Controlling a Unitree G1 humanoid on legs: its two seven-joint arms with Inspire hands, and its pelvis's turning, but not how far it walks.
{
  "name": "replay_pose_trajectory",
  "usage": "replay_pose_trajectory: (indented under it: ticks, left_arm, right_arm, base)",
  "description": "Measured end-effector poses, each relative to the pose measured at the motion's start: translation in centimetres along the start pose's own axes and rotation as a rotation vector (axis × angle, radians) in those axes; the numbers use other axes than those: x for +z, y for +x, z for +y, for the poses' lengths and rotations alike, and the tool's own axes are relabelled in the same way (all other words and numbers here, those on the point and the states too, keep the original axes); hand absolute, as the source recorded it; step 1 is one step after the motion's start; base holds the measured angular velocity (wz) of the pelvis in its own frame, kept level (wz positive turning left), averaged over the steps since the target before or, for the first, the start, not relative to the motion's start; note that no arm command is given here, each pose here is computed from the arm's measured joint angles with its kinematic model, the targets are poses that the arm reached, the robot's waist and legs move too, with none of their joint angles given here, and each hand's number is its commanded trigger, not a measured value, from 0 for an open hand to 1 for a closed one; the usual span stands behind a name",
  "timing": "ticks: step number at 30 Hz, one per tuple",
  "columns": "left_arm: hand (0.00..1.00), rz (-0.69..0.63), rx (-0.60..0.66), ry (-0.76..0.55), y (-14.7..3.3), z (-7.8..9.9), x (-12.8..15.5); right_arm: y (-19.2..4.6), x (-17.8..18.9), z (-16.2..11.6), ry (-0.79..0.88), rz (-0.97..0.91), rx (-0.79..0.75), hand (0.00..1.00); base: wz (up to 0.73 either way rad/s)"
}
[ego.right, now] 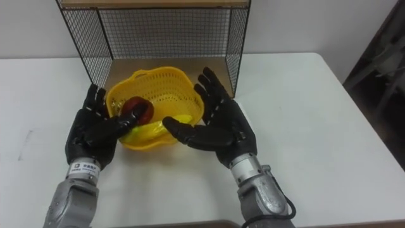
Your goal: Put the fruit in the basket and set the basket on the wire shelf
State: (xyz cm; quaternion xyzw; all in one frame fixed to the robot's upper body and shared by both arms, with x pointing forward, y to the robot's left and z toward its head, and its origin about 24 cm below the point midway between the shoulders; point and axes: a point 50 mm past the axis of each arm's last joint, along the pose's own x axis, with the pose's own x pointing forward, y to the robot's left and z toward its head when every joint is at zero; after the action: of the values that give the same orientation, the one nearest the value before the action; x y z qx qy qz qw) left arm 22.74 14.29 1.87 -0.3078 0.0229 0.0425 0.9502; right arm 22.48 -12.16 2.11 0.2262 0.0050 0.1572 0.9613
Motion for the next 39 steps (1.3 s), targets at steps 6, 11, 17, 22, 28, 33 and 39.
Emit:
replay_pose_trajectory:
  ticks: [6,11,17,22,28,33,39]
  left_arm:
    - [0.0,-0.008,0.007,0.014,0.0,-0.16,0.11]
    - [0.0,-0.018,0.006,0.009,0.01,-0.35,0.34]
    - [0.0,-0.022,0.004,0.007,0.01,-0.5,0.43]
    - [0.0,-0.025,0.002,0.021,0.03,-0.45,0.52]
    - [0.0,-0.032,0.003,0.019,0.17,-0.53,0.65]
    - [0.0,-0.032,0.003,0.021,0.18,-0.5,0.66]
    - [0.0,-0.044,0.003,0.02,0.29,-0.48,0.89]
  right_arm:
    - [0.01,0.01,0.03,0.0,-0.001,0.0,0.0]
    - [0.15,0.57,0.38,0.0,-0.026,0.014,0.0]
    - [0.24,0.76,0.52,0.013,-0.044,0.009,0.0]
    - [0.22,0.58,0.44,0.055,-0.042,0.0,0.0]
    - [0.12,0.39,0.4,0.078,-0.037,-0.004,0.0]
    - [0.06,0.11,0.19,0.087,-0.025,-0.01,0.0]
    - [0.03,-0.12,0.21,0.078,-0.001,-0.004,0.0]
  base:
    - [0.0]
    - [-0.01]
    - [-0.05]
    - [-0.12]
    - [0.01]
    - [0.0]
    - [-0.21]
